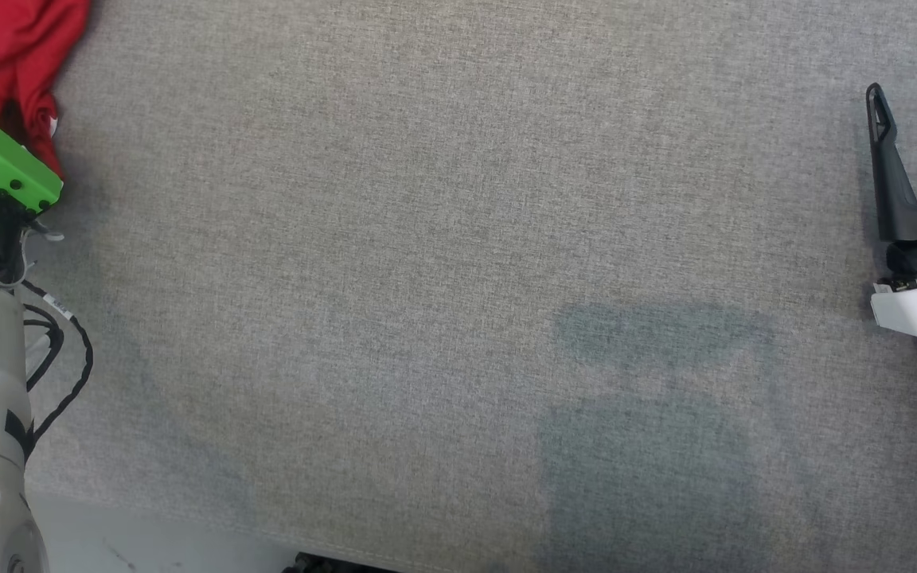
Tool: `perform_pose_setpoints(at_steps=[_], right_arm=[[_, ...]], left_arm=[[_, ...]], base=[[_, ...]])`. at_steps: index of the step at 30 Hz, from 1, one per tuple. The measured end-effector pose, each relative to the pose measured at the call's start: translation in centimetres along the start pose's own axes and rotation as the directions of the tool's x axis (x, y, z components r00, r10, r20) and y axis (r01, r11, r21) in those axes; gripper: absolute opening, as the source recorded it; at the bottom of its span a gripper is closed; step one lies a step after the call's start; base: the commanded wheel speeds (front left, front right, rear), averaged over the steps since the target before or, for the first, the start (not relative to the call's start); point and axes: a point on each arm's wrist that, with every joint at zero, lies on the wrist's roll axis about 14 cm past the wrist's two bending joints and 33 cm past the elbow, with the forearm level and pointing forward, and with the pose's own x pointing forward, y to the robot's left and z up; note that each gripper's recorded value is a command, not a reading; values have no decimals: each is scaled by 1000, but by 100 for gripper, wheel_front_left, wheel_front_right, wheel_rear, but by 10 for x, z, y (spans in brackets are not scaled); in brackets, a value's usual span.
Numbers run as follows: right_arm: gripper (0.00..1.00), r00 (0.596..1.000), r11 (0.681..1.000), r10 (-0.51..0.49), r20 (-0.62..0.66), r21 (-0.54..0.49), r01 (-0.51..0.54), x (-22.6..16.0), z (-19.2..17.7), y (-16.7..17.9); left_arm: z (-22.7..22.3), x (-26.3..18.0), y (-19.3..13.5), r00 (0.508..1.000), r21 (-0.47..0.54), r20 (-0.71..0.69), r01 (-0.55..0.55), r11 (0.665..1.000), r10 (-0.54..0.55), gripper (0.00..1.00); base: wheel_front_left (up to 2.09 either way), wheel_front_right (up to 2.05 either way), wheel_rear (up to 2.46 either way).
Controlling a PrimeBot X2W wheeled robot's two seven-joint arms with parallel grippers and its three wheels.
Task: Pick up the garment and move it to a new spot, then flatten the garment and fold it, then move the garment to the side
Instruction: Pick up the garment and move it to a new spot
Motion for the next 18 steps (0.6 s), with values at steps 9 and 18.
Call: perform_pose_setpoints(at_steps=[9,18], right_arm=[[100,1000,999,-16,-5,43,16,-8,11,12],[100,993,988,-104,52,116,98,-23,53,15]], left_arm=[[17,-20,-22,994,-60,66,94,994,-90,0],[29,-72,-106,913,78,147,373,925,-380,0]], base=[[0,0,0],[0,0,0]])
